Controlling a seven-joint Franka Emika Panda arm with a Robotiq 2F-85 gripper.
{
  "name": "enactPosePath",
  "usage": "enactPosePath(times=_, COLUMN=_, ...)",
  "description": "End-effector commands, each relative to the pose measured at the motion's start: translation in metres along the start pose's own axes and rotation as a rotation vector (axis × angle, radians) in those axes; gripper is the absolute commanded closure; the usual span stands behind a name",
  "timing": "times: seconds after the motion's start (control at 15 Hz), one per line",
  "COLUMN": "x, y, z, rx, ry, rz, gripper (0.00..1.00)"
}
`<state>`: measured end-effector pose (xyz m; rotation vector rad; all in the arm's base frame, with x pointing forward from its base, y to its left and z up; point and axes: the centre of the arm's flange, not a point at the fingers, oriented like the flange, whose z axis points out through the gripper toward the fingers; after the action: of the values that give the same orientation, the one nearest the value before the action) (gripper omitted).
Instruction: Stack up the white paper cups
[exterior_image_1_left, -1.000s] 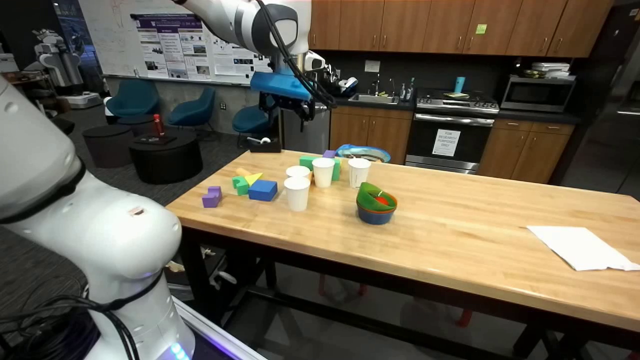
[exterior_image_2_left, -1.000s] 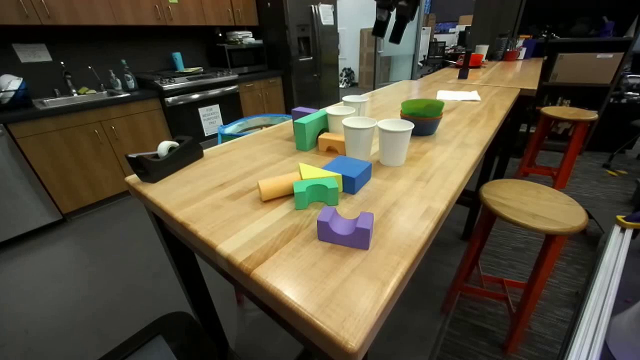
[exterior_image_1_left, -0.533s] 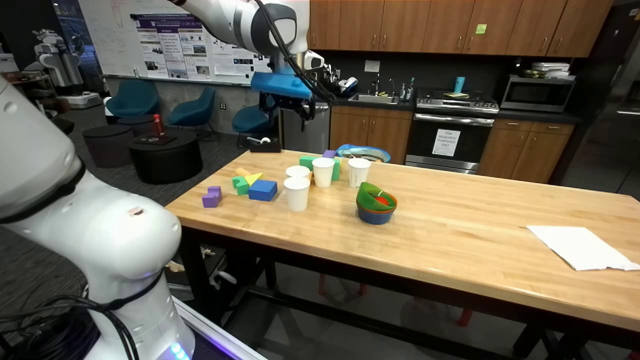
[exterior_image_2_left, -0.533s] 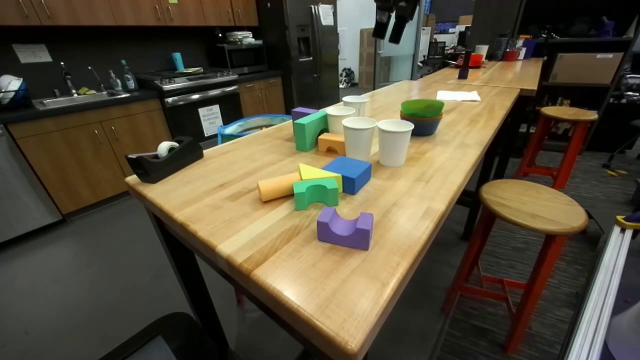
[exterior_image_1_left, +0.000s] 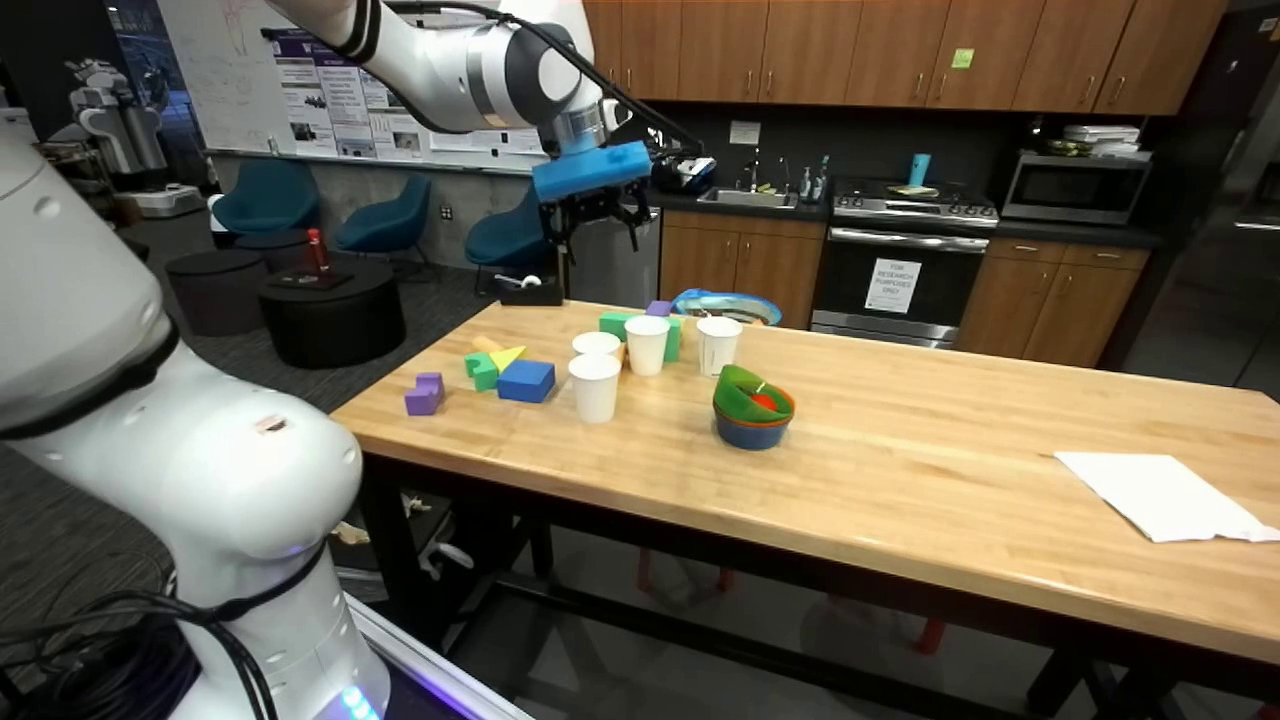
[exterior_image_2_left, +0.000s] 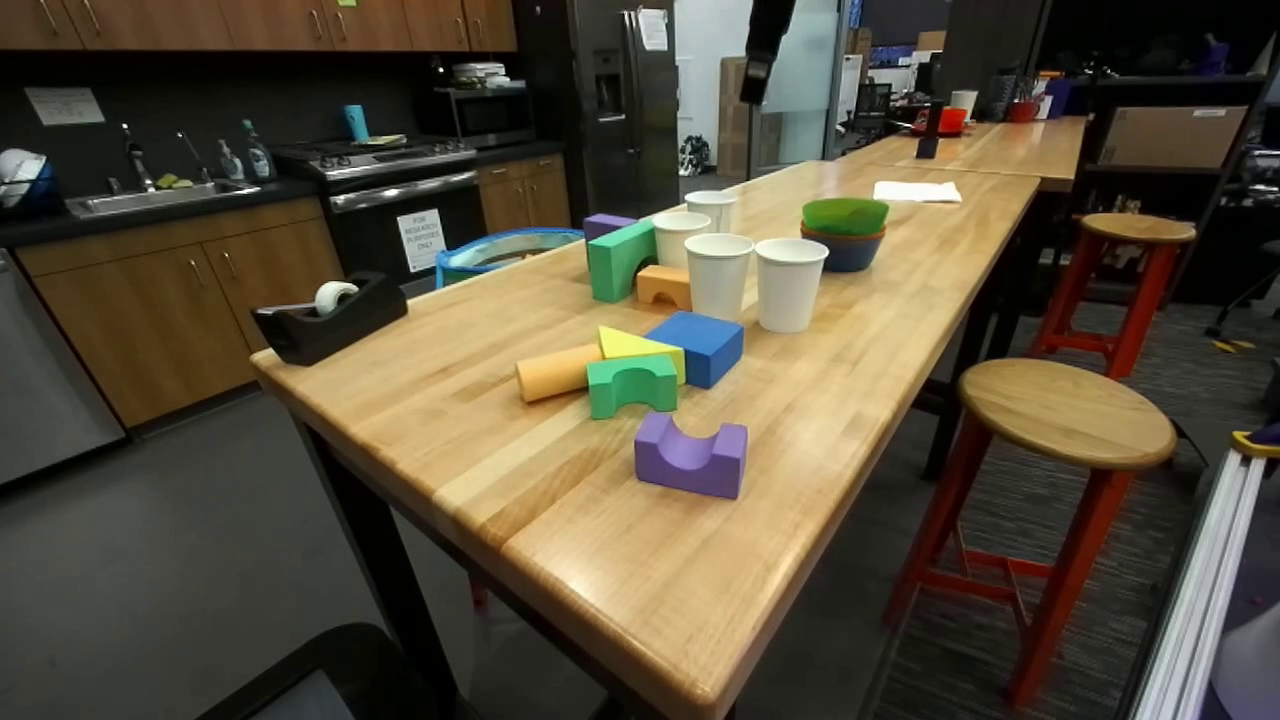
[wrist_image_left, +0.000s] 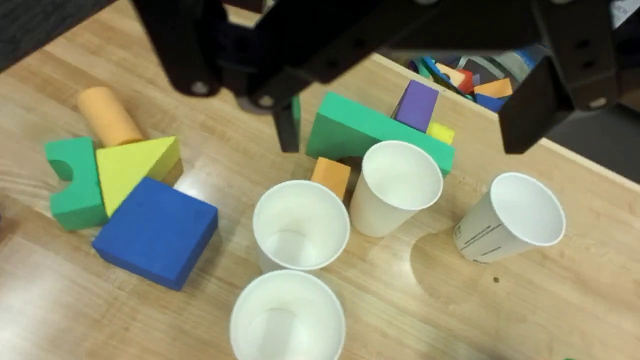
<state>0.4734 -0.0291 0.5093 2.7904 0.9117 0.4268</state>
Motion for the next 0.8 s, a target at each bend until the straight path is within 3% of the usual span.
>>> enactPosePath(times=0.0, x=0.002, y=0.028, z=0.027, rx=-0.106, ry=0.031, rz=-0.169, gripper=0.00)
enactPosePath(times=0.13, x=-0.001, y=0.035, z=0.032, rx=-0.157, ry=0.072, rz=-0.202, gripper=0.00)
enactPosePath(times=0.2, x=0.002, y=0.025, z=0.024, rx=-0.112, ry=0.044, rz=-0.158, gripper=0.00)
enactPosePath(times=0.53, x=0.003, y=0.025, z=0.030, rx=-0.113, ry=0.042, rz=-0.160, gripper=0.00)
enactPosePath(times=0.73, x=0.006, y=0.027, z=0.037, rx=-0.053, ry=-0.068, rz=-0.314, gripper=0.00)
